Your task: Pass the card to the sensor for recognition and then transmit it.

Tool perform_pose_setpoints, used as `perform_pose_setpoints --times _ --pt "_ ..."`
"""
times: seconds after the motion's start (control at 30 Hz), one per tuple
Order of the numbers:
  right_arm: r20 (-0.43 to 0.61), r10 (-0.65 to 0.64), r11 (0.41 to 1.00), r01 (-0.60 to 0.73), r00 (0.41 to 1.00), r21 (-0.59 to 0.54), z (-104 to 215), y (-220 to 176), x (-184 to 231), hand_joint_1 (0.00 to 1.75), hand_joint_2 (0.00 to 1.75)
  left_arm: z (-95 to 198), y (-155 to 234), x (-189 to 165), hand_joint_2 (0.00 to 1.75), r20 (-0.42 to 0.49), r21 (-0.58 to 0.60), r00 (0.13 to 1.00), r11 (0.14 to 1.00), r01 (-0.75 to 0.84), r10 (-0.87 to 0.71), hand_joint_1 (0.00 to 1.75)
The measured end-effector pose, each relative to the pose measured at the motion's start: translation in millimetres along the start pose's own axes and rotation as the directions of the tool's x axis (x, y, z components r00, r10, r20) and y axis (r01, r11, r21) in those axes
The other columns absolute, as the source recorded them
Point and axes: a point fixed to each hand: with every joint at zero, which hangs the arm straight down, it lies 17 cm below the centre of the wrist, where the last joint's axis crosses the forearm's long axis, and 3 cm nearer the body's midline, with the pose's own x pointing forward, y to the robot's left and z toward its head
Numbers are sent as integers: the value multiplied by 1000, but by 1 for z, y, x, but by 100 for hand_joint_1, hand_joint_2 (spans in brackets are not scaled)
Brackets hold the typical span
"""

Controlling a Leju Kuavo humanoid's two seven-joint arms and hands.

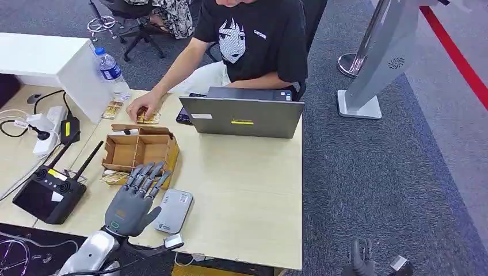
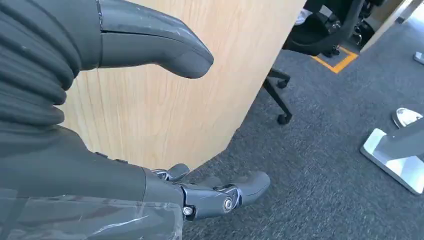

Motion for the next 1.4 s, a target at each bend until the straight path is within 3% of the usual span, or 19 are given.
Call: perform_pose_setpoints --times 0.17,0.57,1.23,1.27,1.3,1.4 --pt "0 3 1000 -3 1000 -1 0 -1 0 0 175 2 -8 2 175 -18 -13 1000 1000 23 -23 0" --pt "-25 48 999 -47 999 23 -4 11 -4 0 175 -16 -50 -60 175 -106 -88 987 990 113 -122 0" --pt "-26 48 999 -47 998 26 -5 13 -5 0 175 -20 -68 -66 175 -125 -132 986 986 98 -114 0" --pt "-27 49 998 -49 998 27 -5 13 -5 0 175 -20 -68 -66 175 -126 -131 986 987 97 -114 110" --pt "-27 49 998 -49 998 27 -5 13 -5 0 175 -20 -68 -66 175 -126 -130 986 987 96 -112 175" --pt "-27 50 998 -49 998 28 -5 14 -5 0 175 -22 -67 -64 175 -126 -122 987 988 90 -105 175"
